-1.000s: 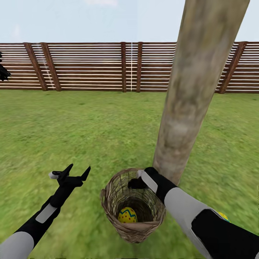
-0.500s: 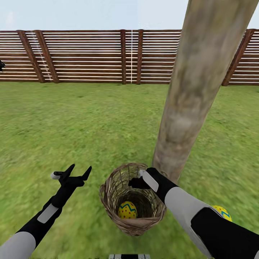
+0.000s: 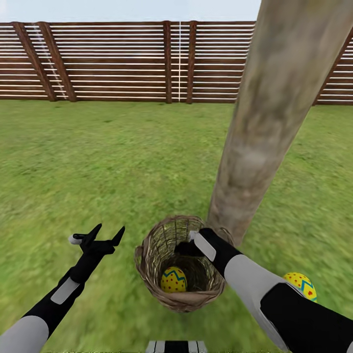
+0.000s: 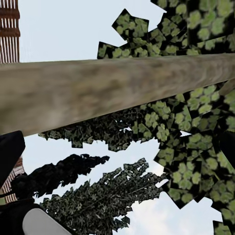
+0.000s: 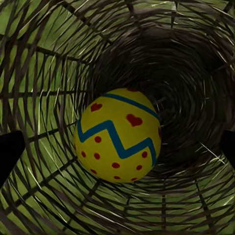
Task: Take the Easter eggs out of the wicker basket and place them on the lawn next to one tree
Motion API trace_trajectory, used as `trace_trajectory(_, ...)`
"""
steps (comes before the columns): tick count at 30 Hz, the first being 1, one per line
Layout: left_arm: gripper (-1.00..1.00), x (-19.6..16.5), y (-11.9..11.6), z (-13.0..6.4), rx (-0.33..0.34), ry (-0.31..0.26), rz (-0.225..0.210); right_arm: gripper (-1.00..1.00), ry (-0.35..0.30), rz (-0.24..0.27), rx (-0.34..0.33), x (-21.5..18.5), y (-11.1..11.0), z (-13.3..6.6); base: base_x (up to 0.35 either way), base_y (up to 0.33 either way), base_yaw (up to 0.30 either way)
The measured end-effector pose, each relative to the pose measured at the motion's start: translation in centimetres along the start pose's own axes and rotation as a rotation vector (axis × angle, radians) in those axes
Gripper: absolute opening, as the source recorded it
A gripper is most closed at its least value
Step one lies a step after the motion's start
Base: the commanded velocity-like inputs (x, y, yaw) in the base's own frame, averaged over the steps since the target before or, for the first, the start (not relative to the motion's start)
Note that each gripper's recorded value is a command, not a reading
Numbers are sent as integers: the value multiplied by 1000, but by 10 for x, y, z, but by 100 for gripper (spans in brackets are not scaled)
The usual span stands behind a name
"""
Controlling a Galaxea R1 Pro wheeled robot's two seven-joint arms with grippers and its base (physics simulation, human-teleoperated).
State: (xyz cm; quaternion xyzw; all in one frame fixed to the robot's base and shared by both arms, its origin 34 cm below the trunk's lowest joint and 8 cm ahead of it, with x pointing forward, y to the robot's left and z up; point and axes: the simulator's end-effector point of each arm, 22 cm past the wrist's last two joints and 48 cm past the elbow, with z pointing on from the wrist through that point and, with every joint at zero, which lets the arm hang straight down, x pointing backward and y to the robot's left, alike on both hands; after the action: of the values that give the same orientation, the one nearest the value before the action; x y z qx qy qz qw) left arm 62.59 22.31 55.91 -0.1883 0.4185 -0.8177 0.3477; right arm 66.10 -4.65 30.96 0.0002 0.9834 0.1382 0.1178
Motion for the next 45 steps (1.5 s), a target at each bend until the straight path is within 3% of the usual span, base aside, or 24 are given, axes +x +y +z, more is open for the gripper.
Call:
trace_trajectory(7, 100, -1, 14, -9, -21, -12, -16, 100, 27, 4, -5, 9, -3, 14, 0, 0, 0)
trace_trajectory(14, 100, -2, 28, -18, -43, -23, -33, 100, 54, 12, -56, 19, 5, 29, 0, 0, 0)
trace_trajectory(24, 100, -3, 47, -31, -72, -40, -55, 100, 91, 21, -57, 34, -1, 49, 0, 0, 0)
trace_trajectory(33, 100, -21, 31, -65, -93, -88, -18, 100, 87, 23, -40, 30, -5, 48, 0, 0, 0)
trace_trajectory(45, 100, -40, 33, -80, -97, -143, 9, 100, 117, 33, -39, 42, -10, 64, 0, 0, 0)
